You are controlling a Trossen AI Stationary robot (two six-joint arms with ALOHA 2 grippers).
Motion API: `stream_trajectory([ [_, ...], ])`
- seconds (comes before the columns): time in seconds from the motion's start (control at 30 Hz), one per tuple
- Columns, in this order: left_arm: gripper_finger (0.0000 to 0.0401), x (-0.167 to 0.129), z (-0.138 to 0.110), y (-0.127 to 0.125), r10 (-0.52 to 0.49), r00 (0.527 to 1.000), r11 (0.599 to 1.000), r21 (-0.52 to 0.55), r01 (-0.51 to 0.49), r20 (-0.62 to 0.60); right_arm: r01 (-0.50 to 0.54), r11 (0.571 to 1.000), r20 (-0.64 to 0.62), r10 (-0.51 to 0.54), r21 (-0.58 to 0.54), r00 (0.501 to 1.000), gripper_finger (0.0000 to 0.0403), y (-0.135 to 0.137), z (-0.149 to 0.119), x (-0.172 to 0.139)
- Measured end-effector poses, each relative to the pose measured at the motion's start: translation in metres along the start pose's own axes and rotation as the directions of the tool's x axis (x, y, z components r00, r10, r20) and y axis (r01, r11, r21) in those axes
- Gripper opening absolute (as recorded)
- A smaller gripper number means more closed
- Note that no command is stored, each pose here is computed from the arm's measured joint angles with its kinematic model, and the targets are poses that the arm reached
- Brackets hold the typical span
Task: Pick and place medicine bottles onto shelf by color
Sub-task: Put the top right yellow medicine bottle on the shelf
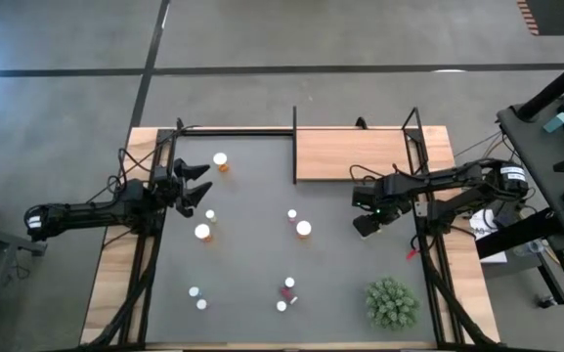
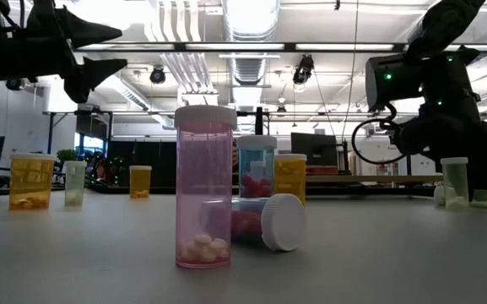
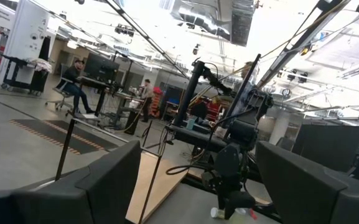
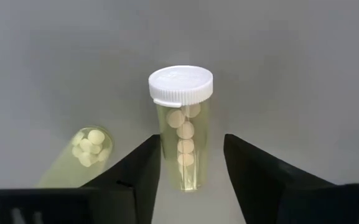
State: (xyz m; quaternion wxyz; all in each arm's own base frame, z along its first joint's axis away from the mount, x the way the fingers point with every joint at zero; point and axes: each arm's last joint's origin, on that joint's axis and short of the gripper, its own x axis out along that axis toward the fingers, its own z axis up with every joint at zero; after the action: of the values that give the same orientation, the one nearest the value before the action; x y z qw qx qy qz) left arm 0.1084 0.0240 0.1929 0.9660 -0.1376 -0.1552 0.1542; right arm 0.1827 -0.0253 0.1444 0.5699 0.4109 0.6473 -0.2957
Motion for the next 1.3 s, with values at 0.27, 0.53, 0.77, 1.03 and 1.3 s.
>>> stream_trajectory([
  [0.27, 0.0302, 0.0, 0.0, 0.0, 0.0, 1.0, 1.0, 0.0, 0.0, 0.0, -0.016, 1.0, 0.013, 0.016, -0.005, 1.0, 0.0112, 0.002, 0.001, 0.0],
  [0.53, 0.0302, 0.0, 0.0, 0.0, 0.0, 1.0, 1.0, 0.0, 0.0, 0.0, -0.057, 0.998, 0.048, 0.058, -0.025, 0.997, 0.0095, 0.01, 0.005, -0.014],
  [0.77, 0.0302, 0.0, 0.0, 0.0, 0.0, 1.0, 1.0, 0.0, 0.0, 0.0, -0.135, 0.986, 0.165, 0.149, -0.093, 0.975, 0.0102, 0.024, 0.009, -0.048],
  [1.03, 0.0302, 0.0, 0.0, 0.0, 0.0, 1.0, 1.0, 0.0, 0.0, 0.0, -0.013, 0.995, 0.49, 0.061, -0.1, 0.869, 0.0102, 0.03, 0.018, -0.081],
  [1.3, 0.0302, 0.0, 0.0, 0.0, 0.0, 1.0, 1.0, 0.0, 0.0, 0.0, -0.029, 0.997, 0.786, 0.079, -0.077, 0.613, 0.0102, 0.044, 0.039, -0.101],
])
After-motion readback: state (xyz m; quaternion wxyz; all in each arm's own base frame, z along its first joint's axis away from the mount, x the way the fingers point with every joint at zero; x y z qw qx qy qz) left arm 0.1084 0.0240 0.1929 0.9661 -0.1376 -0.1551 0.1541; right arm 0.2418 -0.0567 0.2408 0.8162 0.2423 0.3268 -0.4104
